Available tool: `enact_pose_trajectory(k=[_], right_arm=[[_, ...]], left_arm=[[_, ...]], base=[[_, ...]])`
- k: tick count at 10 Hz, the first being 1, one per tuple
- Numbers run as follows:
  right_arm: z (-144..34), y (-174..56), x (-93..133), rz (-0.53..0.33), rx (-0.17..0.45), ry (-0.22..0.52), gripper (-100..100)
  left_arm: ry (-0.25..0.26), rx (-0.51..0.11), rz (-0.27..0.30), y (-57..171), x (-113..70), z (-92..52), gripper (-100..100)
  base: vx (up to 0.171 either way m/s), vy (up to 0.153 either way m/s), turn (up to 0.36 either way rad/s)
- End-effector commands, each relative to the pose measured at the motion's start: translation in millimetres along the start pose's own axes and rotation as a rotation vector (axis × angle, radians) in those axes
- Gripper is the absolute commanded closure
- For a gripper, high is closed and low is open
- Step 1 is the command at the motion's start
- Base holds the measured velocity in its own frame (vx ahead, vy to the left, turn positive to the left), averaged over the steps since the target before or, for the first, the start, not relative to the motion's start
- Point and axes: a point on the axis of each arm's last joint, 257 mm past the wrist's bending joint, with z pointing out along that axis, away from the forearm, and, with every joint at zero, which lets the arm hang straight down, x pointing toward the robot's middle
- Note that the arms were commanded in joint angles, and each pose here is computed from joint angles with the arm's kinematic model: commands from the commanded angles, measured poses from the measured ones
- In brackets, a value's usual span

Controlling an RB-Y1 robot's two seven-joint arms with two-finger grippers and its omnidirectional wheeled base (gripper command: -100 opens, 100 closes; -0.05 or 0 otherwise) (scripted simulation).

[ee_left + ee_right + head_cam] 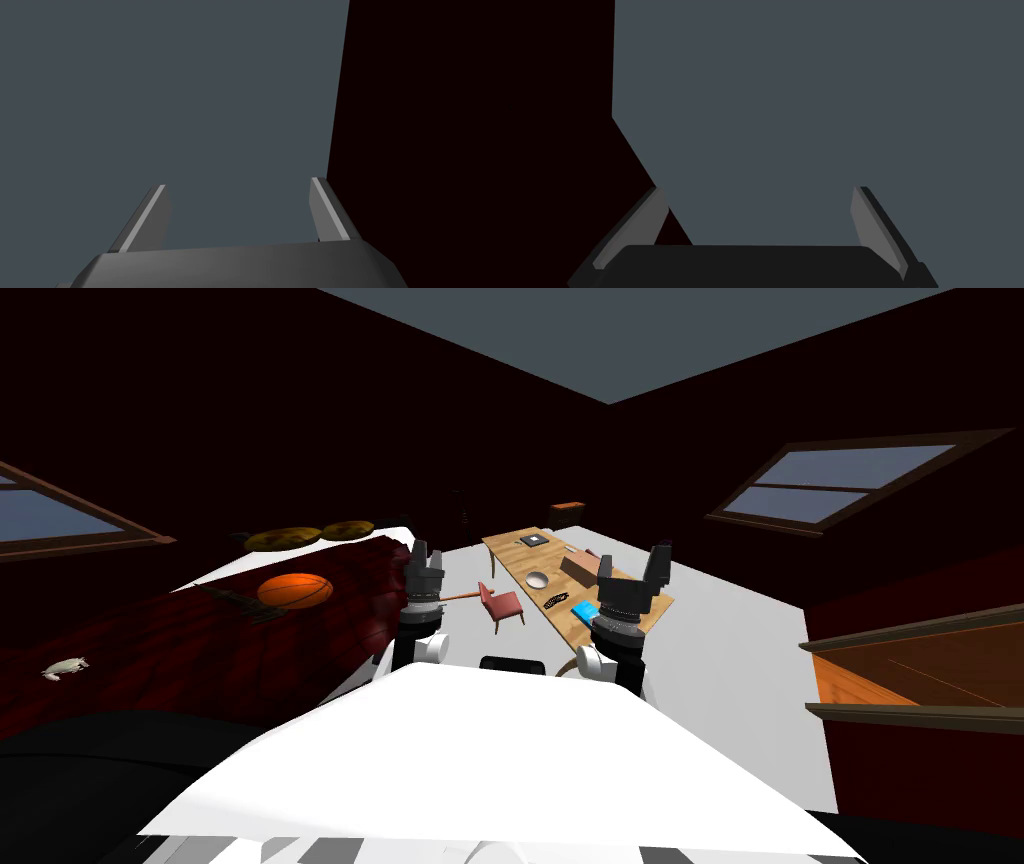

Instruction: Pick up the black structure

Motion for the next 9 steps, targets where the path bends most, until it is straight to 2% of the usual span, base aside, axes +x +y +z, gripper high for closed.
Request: enact_pose_trajectory(k=[1,4,7,8,9], right_arm=[[-1.9,-5,7,-0.024,0.015,0.039,-100],[-10.1,-25,27,-0.113,0.066,0.147,-100],[-26.5,-58,48,-0.245,0.135,0.274,-100],[-26.8,-58,49,-0.25,0.135,0.277,-100],[-34.6,-71,56,-0.306,0.16,0.325,-100]], left_arm=[[0.0,0.0,0.0,0,0.0,0.0,0],[0.0,0.0,0.0,0,0.0,0.0,0],[0.0,0.0,0.0,0,0.0,0.0,0],[0.0,0.0,0.0,0,0.0,0.0,0],[0.0,0.0,0.0,0,0.0,0.0,0]], base=[[-0.01,-0.004,0.021],[-0.04,-0.011,0.046],[-0.06,-0.023,0.076],[-0.041,-0.016,0.028],[-0.036,-0.015,0.058]])
